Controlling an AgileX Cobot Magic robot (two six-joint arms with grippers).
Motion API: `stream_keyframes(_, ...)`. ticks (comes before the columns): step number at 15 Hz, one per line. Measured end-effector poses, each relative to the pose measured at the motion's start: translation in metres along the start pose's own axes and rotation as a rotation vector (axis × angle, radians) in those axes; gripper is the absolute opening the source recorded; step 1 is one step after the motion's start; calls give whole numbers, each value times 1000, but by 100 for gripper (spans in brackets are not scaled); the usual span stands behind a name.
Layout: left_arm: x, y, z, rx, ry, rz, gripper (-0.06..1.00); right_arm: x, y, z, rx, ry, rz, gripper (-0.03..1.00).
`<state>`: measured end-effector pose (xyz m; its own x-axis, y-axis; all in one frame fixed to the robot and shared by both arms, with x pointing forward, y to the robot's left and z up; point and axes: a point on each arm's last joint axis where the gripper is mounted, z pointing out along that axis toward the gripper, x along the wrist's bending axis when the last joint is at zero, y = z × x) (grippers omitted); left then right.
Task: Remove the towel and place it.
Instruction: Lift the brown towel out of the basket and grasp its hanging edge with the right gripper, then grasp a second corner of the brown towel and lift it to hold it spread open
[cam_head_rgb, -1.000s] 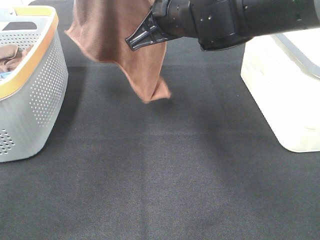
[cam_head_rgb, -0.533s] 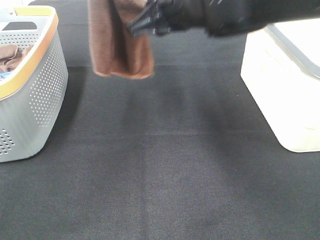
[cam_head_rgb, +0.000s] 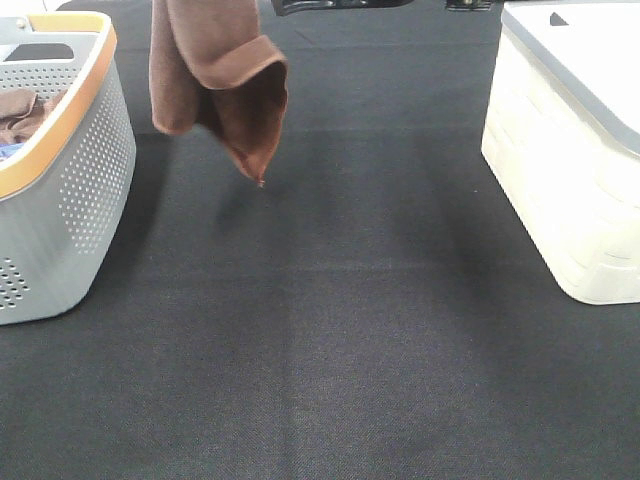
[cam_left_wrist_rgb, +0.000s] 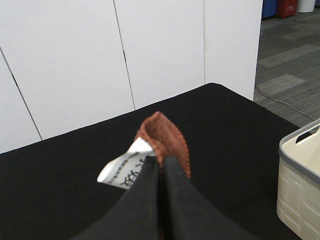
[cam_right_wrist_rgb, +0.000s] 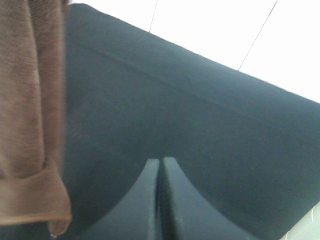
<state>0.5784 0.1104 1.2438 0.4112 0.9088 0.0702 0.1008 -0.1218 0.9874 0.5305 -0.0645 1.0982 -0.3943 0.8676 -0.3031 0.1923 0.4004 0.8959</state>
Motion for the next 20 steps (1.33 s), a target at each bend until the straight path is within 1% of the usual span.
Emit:
stream_keyframes(2,0,0,0,0,0,0,0,7,10,-15,-40,48,-60,1)
stream_keyframes(3,0,0,0,0,0,0,0,18,17,-28,-76,92,-91,1)
stream_keyframes(5,0,0,0,0,0,0,0,48,29,-55,-148,195,-165,1)
stream_keyframes(6,0,0,0,0,0,0,0,63,29,-63,-165,246,-204,1)
stream_keyframes(7,0,0,0,4,-3,-9,0,78,22,-69,-167,304,-242,1)
stream_keyframes(8,0,-1,-1,19,-6,-27,0,87,14,-69,-156,342,-265,1)
stream_keyframes(10,-1,-1,-6,46,-16,-69,0,95,4,-64,-129,371,-277,1)
stream_keyframes(11,-1,3,-12,44,-28,-103,0,101,2,-63,-132,409,-272,3)
stream_keyframes(13,-2,6,-19,57,-49,-156,0,112,4,-68,-192,528,-294,6)
stream_keyframes(14,-2,6,-21,68,-59,-181,0,115,4,-70,-216,568,-317,7)
stream_keyframes(15,-3,7,-23,72,-63,-193,0,119,2,-68,-221,580,-344,8)
stream_keyframes(16,-2,8,-26,73,-64,-196,0,121,-1,-64,-210,567,-358,10)
stream_keyframes(17,-3,9,-29,81,-64,-196,0,120,-4,-58,-195,528,-381,12)
stream_keyframes(18,-3,9,-29,81,-64,-196,0,120,-4,-58,-195,528,-381,12)
stream_keyframes(19,-2,10,-32,85,-64,-197,0,120,-7,-53,-179,483,-397,14)
stream_keyframes(20,-2,11,-36,93,-65,-204,0,118,-12,-44,-156,403,-415,20)
